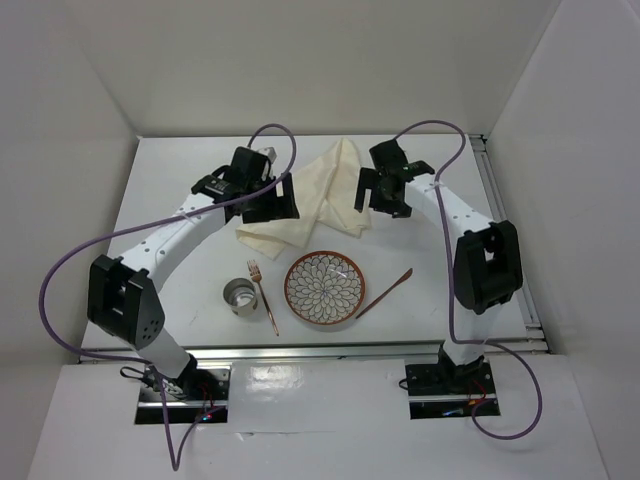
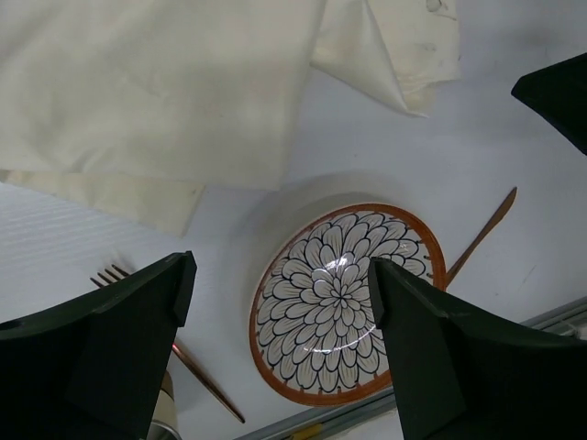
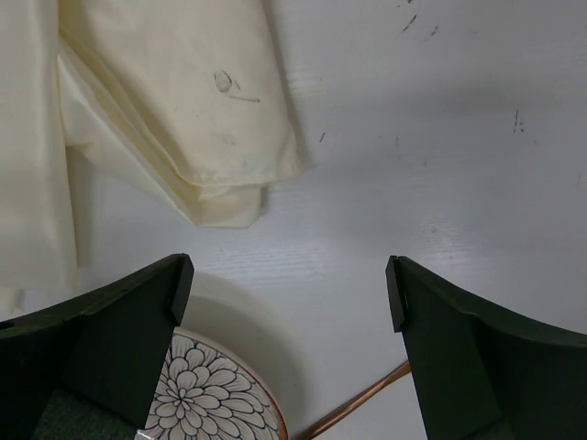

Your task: Set the dinner table for one person

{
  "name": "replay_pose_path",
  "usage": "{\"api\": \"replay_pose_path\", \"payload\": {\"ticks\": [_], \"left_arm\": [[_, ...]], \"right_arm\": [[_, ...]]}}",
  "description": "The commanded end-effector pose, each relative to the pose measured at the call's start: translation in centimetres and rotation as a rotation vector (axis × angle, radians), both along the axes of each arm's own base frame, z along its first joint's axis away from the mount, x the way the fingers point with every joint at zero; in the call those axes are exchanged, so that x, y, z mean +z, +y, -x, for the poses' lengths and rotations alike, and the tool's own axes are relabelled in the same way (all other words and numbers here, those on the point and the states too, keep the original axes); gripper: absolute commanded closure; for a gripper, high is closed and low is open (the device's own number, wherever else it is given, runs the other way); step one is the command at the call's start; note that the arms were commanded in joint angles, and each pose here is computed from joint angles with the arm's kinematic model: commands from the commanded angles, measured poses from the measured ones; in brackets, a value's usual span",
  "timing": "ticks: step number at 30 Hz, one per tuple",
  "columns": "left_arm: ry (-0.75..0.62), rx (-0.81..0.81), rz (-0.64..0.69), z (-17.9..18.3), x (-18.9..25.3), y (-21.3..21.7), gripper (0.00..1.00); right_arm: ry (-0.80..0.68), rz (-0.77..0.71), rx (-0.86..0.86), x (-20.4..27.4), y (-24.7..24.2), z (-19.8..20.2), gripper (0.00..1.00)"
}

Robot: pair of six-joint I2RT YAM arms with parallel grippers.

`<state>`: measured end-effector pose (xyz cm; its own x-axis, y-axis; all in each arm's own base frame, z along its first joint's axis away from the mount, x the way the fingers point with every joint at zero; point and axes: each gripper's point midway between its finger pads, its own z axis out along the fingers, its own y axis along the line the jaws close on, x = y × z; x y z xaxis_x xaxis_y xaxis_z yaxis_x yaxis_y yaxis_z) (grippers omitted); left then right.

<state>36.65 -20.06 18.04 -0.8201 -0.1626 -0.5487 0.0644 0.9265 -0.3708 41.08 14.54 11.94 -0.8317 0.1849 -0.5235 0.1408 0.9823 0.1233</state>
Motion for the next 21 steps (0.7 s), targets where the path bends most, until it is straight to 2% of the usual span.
{"api": "replay_pose_path", "payload": {"ticks": [1, 3, 8, 12, 17, 20, 21], "left_arm": [[-0.055, 0.015, 0.041, -0.7, 1.8, -0.9, 0.05], [-0.055, 0.046, 0.039, -0.9, 1.7, -0.6, 0.05], [-0.074, -0.022, 0.013, -0.9, 1.5, -1.6, 0.03], [0.037, -0.022, 0.015, -0.6, 0.1, -2.3, 0.02], [0.124, 0.085, 0.052, 0.0, -2.2, -2.3, 0.23], [0.14, 0.156, 0.047, -0.3, -3.3, -1.8, 0.35], [0.159, 0.196, 0.02, -0.2, -3.8, -1.2, 0.41]], "right_arm": [[-0.117, -0.035, -0.025, 3.7, -0.1, 0.0, 0.0], [-0.14, -0.057, -0.017, 4.3, 0.1, 0.3, 0.0], [-0.15, -0.063, -0.004, 4.3, -0.1, 1.2, 0.0], [-0.162, -0.062, 0.003, 4.3, -0.6, 2.3, 0.0], [-0.151, -0.087, 0.023, 3.1, -0.7, 4.2, 0.0], [-0.174, -0.1, 0.007, 3.4, -1.2, 4.5, 0.0], [-0.179, -0.095, 0.001, 3.5, -1.4, 4.7, 0.0]]}}
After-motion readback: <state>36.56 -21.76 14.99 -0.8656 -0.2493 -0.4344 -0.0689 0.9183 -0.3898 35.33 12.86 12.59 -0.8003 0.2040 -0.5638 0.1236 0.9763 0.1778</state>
